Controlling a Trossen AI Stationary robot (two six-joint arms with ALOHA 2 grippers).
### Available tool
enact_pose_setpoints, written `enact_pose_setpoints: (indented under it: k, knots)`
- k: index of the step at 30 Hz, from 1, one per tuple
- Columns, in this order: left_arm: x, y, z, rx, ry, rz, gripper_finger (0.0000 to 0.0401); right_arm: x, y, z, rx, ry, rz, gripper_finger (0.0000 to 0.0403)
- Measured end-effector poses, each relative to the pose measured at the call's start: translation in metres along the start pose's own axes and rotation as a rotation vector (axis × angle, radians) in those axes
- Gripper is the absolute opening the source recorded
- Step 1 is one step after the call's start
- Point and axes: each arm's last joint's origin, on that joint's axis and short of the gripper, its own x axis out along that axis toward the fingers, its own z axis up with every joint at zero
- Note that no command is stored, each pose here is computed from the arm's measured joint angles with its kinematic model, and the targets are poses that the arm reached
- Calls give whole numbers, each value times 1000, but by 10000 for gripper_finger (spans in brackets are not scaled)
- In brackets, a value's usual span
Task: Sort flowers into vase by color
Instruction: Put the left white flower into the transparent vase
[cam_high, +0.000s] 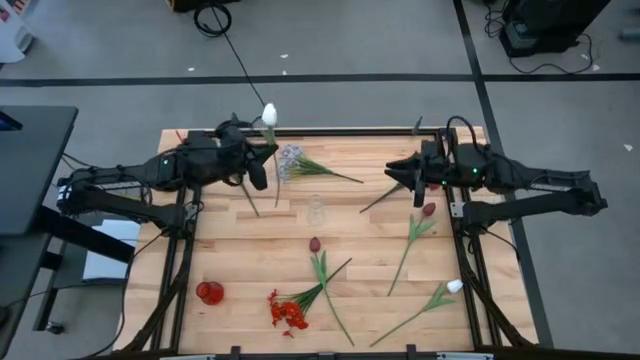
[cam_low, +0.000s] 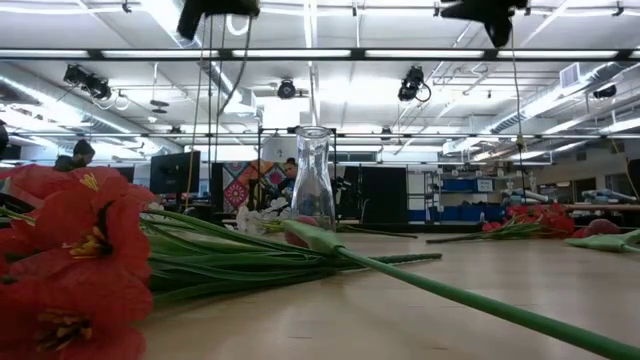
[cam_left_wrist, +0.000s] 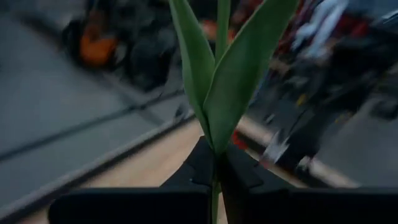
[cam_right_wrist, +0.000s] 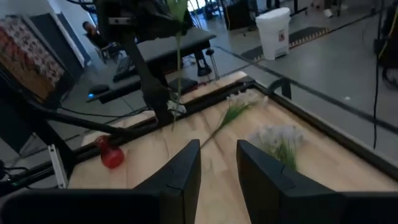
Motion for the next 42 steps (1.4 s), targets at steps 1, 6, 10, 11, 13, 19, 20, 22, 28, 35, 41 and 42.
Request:
enact_pose_setpoints:
  k: [1, 6, 10, 11, 13, 19, 20, 22, 28, 35, 41, 42]
  knots:
    - [3, -3, 4, 10, -42, -28, 14, 4, 3, 5, -23, -5, 12, 113]
    - [25, -14, 9, 53, -158, -175, 13, 40, 10, 20, -136, 14, 19, 117]
    - [42, -15, 7, 35, -183, -239, 13, 70, 9, 33, -153, 56, 61, 117]
    - [46, -15, 6, 34, -188, -246, 13, 76, 9, 36, -153, 62, 76, 117]
    - [54, -16, 3, 23, -189, -264, 13, 88, 9, 41, -158, 58, 109, 117]
    - [75, -22, -6, -12, -229, -327, 12, 118, 5, 54, -175, 3, 118, 117]
    - [77, -22, -7, -14, -237, -330, 12, 122, 4, 55, -184, -4, 112, 117]
    - [80, -23, -7, -20, -250, -334, 12, 130, 2, 58, -195, -17, 122, 117]
    - [81, -20, -7, -37, -244, -333, 17, 153, -2, 62, -181, 24, 244, 117]
    - [78, -18, -4, -27, -246, -330, 19, 169, -5, 54, -105, 75, 209, 84]
    - [73, -9, 2, -30, -257, -247, 41, 162, -7, 57, -123, 67, 112, 13]
    - [71, -7, 5, -28, -263, -237, 52, 159, -7, 59, -127, 58, 95, 11]
